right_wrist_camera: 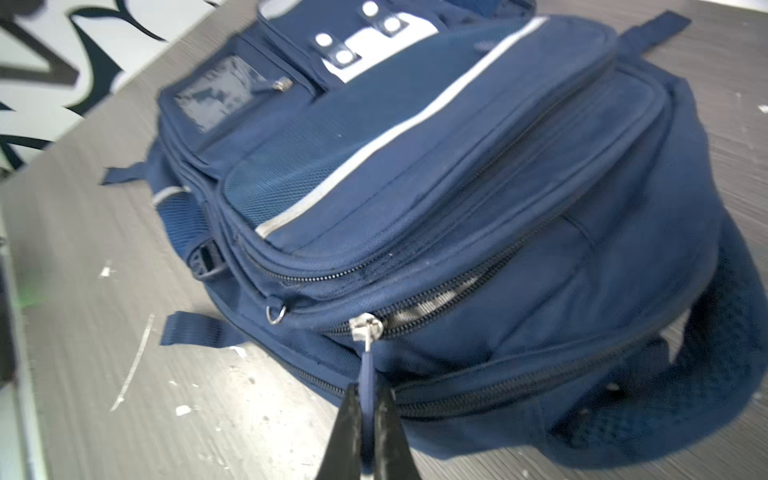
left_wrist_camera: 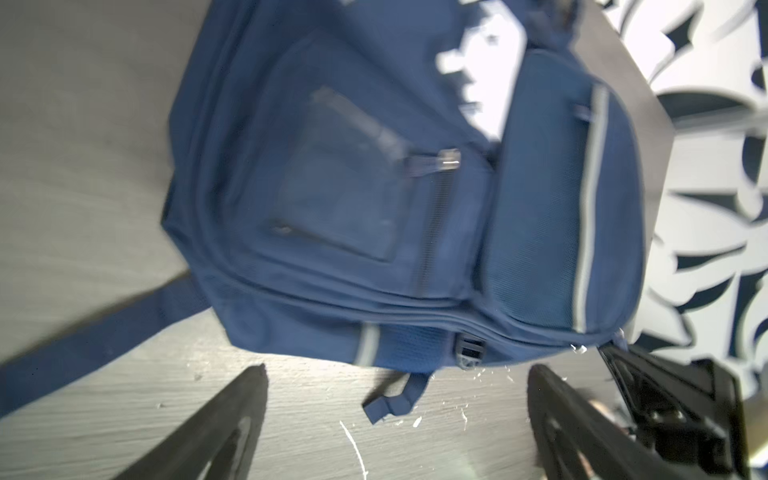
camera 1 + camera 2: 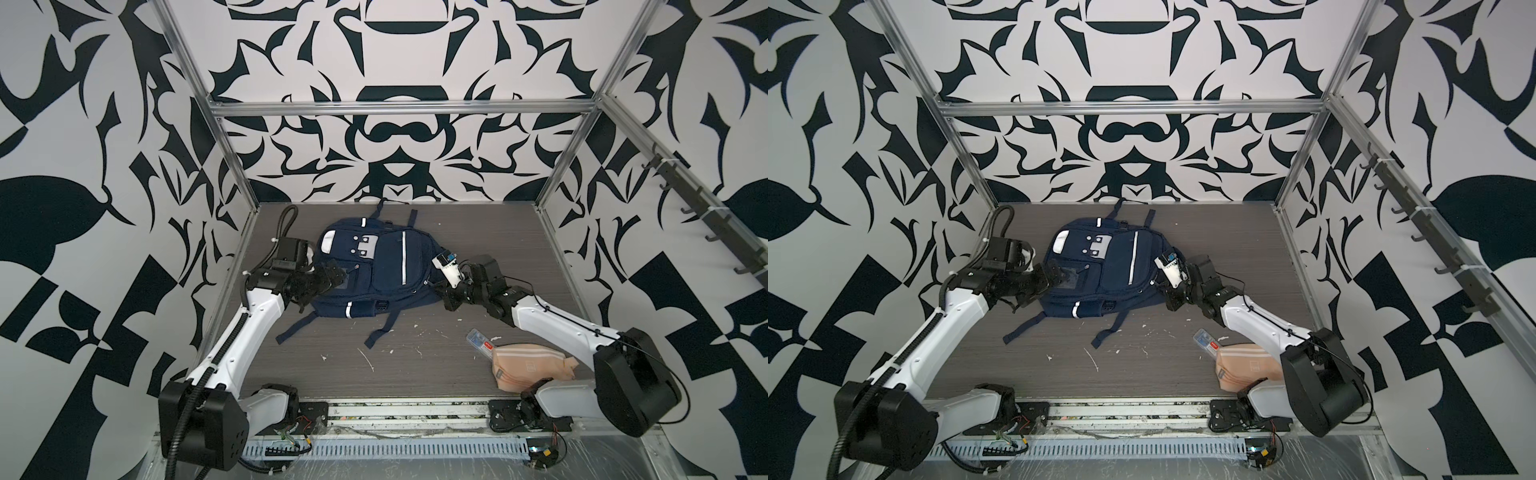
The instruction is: Pack the student bag
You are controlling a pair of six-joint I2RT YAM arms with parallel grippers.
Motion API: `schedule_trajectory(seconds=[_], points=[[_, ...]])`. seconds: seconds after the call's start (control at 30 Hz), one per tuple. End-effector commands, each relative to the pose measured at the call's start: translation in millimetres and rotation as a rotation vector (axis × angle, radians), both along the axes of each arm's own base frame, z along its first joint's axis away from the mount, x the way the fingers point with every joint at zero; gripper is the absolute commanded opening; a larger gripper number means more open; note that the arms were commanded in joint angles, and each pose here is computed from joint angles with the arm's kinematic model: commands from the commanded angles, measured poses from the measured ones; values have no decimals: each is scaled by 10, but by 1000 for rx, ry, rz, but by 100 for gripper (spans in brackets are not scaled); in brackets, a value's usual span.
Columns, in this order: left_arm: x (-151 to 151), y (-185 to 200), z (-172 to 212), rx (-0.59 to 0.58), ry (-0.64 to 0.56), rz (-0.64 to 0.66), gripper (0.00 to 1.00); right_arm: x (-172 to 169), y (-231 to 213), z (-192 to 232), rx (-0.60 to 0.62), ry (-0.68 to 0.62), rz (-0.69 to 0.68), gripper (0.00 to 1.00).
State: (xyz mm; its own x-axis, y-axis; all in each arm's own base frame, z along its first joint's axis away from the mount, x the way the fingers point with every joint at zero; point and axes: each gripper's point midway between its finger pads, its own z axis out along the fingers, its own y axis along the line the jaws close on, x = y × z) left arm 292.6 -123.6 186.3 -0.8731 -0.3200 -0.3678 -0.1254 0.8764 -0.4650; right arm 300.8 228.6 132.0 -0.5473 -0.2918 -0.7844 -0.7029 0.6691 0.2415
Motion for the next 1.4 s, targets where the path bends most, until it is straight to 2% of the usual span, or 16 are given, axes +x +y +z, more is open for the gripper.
schedule_trajectory(seconds=[0.0,0.1,0.17,0.3,0.37,0.53,0.73,1.0,1.13,1.23,1.37], points=[[-147,58,-71,245,99,-68,99,86,107,409,114,-110,29,0],[23,-221,154,227,22,-109,100,118,64,434,120,-115,15,0],[156,-571,227,138,-2,-173,99,132,43,479,124,-126,14,0],[458,-1278,146,-81,60,-263,98,137,-7,486,130,-131,8,0],[664,-1606,105,-193,74,-286,94,123,-16,502,133,-135,9,0],[1015,-2104,-79,-356,103,-337,79,98,-29,504,134,-137,13,0],[1137,-2265,-307,-467,138,-333,70,173,-27,547,126,-155,0,0],[1003,-2466,-379,-643,171,-303,30,303,-6,583,118,-167,-15,0],[1035,-2470,-266,-731,105,-276,16,330,9,601,110,-174,-3,0],[1086,-2500,-130,-777,62,-279,0,340,15,626,104,-183,4,0],[1240,-2550,184,-874,-22,-273,0,294,0,612,82,-179,19,0]])
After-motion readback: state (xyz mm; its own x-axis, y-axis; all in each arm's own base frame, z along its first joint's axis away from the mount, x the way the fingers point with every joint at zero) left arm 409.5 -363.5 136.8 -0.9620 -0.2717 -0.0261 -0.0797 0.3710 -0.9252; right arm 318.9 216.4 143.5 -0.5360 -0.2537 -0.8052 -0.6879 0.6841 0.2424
